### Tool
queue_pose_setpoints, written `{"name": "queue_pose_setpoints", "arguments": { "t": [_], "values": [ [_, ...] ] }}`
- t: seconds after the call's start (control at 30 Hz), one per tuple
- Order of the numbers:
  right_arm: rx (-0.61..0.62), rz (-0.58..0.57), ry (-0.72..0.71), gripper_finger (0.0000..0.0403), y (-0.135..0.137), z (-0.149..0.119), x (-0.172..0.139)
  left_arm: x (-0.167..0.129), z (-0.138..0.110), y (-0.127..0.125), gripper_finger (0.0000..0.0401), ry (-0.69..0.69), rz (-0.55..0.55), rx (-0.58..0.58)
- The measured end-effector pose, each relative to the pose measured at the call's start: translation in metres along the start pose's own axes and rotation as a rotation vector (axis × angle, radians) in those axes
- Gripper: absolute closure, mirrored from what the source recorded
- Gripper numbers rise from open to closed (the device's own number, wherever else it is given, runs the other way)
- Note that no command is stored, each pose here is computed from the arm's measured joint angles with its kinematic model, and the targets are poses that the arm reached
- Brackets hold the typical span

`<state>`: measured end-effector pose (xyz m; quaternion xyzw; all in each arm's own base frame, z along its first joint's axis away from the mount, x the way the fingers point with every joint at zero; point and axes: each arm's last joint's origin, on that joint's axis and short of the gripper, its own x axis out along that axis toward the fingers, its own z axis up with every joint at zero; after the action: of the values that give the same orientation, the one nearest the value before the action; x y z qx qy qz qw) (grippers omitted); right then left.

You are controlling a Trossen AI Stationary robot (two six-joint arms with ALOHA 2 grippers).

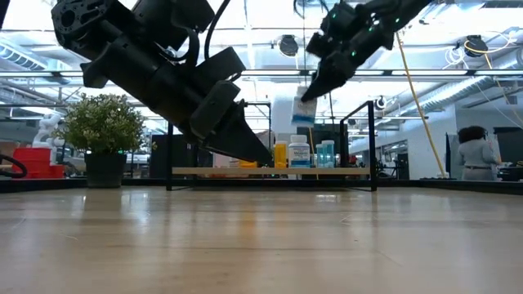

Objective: Pick and place medicine bottles onto shelf by color
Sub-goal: Put the white pill bottle on the shelf aligned with the other white pill bottle

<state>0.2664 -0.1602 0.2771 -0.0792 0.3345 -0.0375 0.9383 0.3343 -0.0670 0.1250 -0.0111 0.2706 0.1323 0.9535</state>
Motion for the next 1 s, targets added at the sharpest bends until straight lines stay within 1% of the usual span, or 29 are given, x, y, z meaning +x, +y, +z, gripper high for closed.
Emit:
{"name": "queue_pose_setpoints", "arguments": {
  "t": [0.23, 0.47, 0.6, 0.73, 1.0],
  "values": [
    [-0.015, 0.03, 0.072, 0.0213, -0.006, -0.014, 0.024, 0.0, 0.0, 0.0, 0.008, 0.001, -0.003, -0.004],
    [0.001, 0.028, 0.09, 0.0213, -0.01, -0.019, 0.029, 0.0, 0.0, 0.0, 0.008, 0.001, -0.003, -0.002],
    [0.013, 0.036, 0.117, 0.0213, -0.012, -0.025, 0.037, 0.0, 0.0, 0.0, 0.008, 0.001, -0.003, 0.001],
    [0.027, 0.002, 0.161, 0.0213, -0.015, -0.032, 0.047, 0.0, 0.0, -0.001, 0.008, 0.002, -0.008, -0.003],
    [0.034, -0.002, 0.176, 0.0213, -0.02, -0.039, 0.055, 0.0, 0.0, -0.001, 0.008, 0.002, -0.01, -0.004]
  ]
}}
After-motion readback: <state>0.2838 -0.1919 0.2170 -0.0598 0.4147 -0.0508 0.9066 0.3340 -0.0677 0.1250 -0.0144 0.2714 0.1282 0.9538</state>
